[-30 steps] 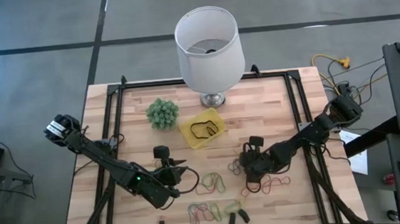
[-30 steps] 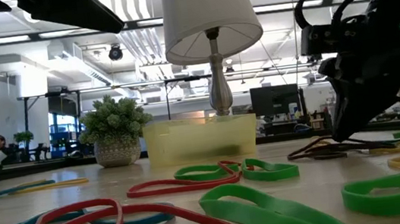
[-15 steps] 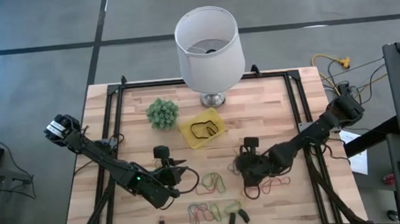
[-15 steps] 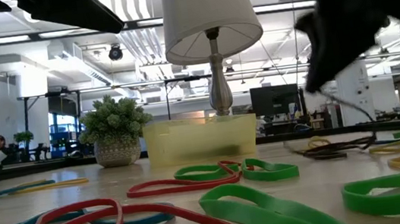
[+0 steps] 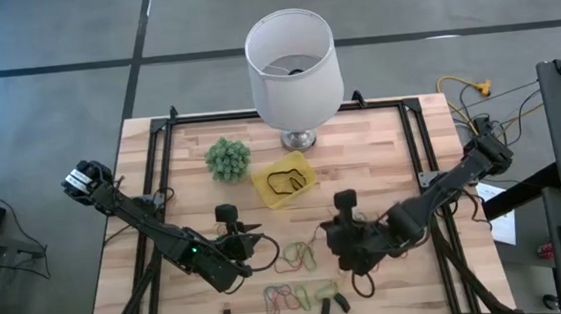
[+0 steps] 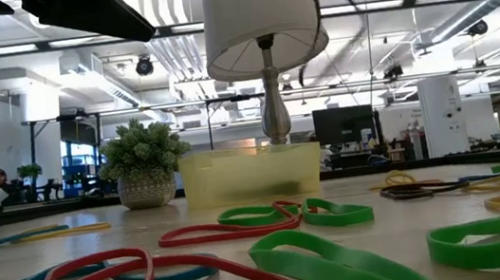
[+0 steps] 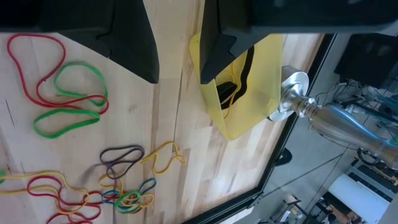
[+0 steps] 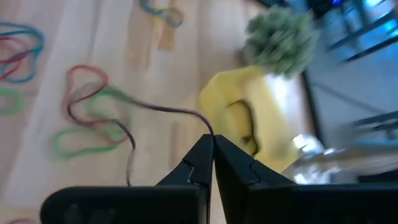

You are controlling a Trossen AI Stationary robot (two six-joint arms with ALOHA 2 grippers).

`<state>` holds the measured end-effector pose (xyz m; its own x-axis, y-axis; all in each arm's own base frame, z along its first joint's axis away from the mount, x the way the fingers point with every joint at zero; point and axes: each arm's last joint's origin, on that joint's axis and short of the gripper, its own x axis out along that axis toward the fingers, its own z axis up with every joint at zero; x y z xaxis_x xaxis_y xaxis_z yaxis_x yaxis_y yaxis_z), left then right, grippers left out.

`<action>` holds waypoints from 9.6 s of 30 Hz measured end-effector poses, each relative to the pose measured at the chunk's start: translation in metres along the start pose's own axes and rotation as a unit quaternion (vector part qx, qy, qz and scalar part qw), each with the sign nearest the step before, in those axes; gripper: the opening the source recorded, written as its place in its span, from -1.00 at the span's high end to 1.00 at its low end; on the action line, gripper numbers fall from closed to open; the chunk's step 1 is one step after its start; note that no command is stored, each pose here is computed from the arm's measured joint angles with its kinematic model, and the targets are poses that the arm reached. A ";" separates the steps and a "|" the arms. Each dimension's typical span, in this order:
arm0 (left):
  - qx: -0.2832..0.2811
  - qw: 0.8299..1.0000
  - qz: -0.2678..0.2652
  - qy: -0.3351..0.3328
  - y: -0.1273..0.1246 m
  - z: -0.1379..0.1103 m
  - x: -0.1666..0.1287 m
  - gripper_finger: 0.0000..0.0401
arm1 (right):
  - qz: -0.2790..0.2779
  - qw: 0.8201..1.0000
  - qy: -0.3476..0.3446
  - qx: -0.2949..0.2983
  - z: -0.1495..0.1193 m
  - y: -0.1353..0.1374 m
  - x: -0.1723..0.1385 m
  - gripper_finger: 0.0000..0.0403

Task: Pick and place rubber bands into bin
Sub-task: Put the top purple rubber band into the yellow bin, then put the top left blue rubber band into the yellow bin, then put the green rubber band into the yellow bin

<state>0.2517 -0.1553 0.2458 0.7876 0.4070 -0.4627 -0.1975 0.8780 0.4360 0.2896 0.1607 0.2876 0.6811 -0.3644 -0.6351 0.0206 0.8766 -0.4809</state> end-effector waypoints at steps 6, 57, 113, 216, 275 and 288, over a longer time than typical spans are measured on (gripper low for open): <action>0.000 1.000 0.000 0.000 0.000 0.000 0.000 0.50 | -0.074 0.996 -0.010 -0.044 0.009 -0.017 0.006 0.96; -0.031 0.998 -0.046 0.011 -0.003 0.000 0.000 0.50 | 0.054 0.987 -0.048 0.140 -0.085 -0.132 0.170 0.35; -0.196 0.929 -0.118 0.291 -0.020 -0.136 -0.004 0.50 | 0.171 0.980 -0.072 0.072 -0.058 0.010 0.060 0.51; 0.014 0.996 -0.065 -0.054 0.063 0.005 0.066 0.47 | 0.192 0.973 -0.057 0.118 -0.088 0.028 0.083 0.69; 0.046 0.994 -0.038 -0.088 0.004 -0.007 -0.003 0.47 | 0.203 0.973 0.046 0.104 -0.094 0.051 0.152 0.92; 0.042 0.994 -0.052 -0.090 -0.001 -0.009 -0.009 0.47 | 0.142 0.988 0.017 0.062 -0.069 0.030 0.124 0.96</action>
<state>0.2397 -0.1574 0.2428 0.8940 0.2578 -0.3666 -0.0664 0.8852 0.4604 0.3240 0.1202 0.1524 0.6480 -0.1073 -0.7540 -0.0761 0.9759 -0.2043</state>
